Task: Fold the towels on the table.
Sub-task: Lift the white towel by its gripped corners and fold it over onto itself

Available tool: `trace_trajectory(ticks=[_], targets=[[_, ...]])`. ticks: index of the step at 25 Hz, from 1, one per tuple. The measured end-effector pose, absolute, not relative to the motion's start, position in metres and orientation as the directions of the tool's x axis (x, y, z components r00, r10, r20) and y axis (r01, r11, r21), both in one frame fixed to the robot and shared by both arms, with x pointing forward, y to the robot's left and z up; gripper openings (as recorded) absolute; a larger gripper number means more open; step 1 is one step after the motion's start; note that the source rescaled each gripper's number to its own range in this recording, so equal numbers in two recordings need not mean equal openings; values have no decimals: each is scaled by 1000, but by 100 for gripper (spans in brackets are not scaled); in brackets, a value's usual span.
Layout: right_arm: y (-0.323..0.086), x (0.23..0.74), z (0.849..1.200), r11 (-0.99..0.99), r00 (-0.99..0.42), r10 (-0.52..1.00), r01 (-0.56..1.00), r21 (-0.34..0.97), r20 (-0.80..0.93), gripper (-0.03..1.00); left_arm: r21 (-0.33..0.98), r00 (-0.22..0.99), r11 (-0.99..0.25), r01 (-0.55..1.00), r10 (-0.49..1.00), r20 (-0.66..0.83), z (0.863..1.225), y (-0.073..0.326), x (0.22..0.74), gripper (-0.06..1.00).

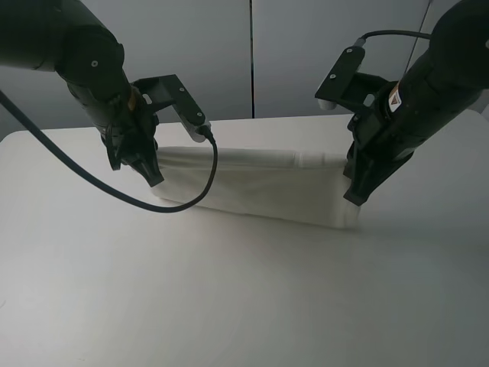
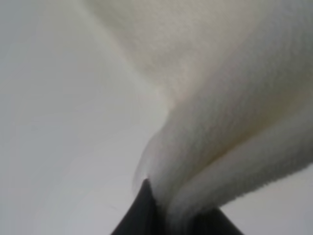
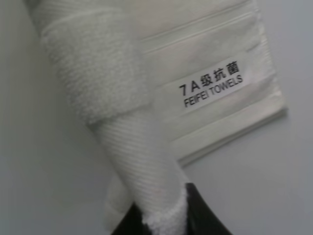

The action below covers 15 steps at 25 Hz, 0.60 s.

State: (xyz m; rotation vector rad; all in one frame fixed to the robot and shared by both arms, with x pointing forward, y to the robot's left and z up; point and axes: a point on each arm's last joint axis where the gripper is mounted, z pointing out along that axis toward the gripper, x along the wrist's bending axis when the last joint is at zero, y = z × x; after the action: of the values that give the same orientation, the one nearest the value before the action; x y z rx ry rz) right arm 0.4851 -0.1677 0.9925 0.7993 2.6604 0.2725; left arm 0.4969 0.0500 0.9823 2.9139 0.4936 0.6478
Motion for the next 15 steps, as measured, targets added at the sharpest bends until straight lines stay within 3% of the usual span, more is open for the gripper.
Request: trace_trajectory(ticks=[10,15], targets=[[-166,497,999,817,-734,569,452,358,-371,0,305,804,-914,266,385,454,989,51,516,0],[-163,507,982,817,-730,570,458,349,-376,0,355,779,-887,296,439,448,991,62,531,0]])
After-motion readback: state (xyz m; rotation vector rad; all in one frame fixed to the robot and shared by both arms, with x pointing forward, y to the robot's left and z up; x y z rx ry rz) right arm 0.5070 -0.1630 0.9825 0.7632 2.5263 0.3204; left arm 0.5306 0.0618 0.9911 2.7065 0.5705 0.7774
